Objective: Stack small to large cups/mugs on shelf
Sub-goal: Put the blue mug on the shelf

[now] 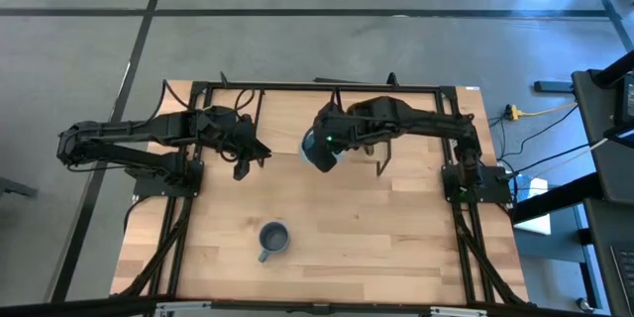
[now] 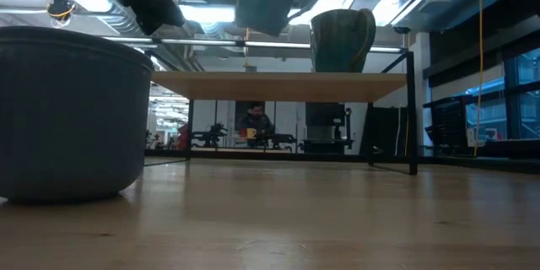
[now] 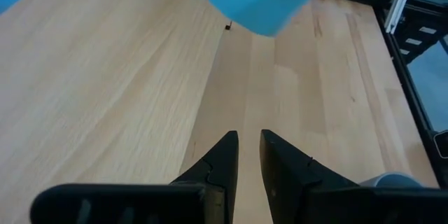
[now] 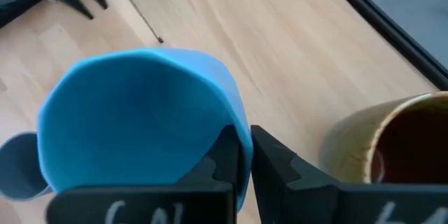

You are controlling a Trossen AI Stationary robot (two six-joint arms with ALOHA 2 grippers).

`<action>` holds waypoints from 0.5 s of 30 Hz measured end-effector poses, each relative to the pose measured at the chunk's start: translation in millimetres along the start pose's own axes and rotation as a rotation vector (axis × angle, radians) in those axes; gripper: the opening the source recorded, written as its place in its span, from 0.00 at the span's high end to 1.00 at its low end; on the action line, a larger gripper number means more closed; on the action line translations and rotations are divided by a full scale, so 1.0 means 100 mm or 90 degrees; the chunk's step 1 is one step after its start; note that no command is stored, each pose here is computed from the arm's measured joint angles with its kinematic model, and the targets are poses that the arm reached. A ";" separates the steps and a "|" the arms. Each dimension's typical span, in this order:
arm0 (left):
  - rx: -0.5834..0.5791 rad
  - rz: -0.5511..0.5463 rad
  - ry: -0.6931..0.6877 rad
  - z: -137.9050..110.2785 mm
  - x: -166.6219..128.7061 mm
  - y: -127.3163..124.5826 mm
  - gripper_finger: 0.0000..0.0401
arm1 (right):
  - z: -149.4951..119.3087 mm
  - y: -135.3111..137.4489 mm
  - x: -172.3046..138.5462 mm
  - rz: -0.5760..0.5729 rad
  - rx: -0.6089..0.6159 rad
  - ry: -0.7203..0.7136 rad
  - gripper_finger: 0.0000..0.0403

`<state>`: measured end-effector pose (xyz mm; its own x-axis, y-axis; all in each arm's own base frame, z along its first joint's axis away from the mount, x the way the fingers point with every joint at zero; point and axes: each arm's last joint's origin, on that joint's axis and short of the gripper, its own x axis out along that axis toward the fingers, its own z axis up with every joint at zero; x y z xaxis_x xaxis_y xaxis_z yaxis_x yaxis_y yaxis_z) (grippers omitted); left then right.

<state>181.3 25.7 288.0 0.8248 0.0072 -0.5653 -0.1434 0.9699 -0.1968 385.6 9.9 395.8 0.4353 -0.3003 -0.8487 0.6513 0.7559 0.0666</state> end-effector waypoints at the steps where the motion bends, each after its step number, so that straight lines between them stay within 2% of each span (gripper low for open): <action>1: 0.000 0.000 -0.002 0.00 0.00 0.00 0.86 | 0.01 -0.02 0.01 -0.002 0.003 0.000 0.94; 15: 0.001 -0.002 -0.011 0.02 0.00 0.00 0.86 | 0.27 -0.18 0.10 0.050 0.072 -0.029 0.94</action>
<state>182.2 25.8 289.4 0.8347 0.0091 -0.5506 -0.1405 0.9703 -0.1970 395.0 -22.2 400.3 0.5139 -0.2717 -0.8137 0.6794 0.7080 0.1927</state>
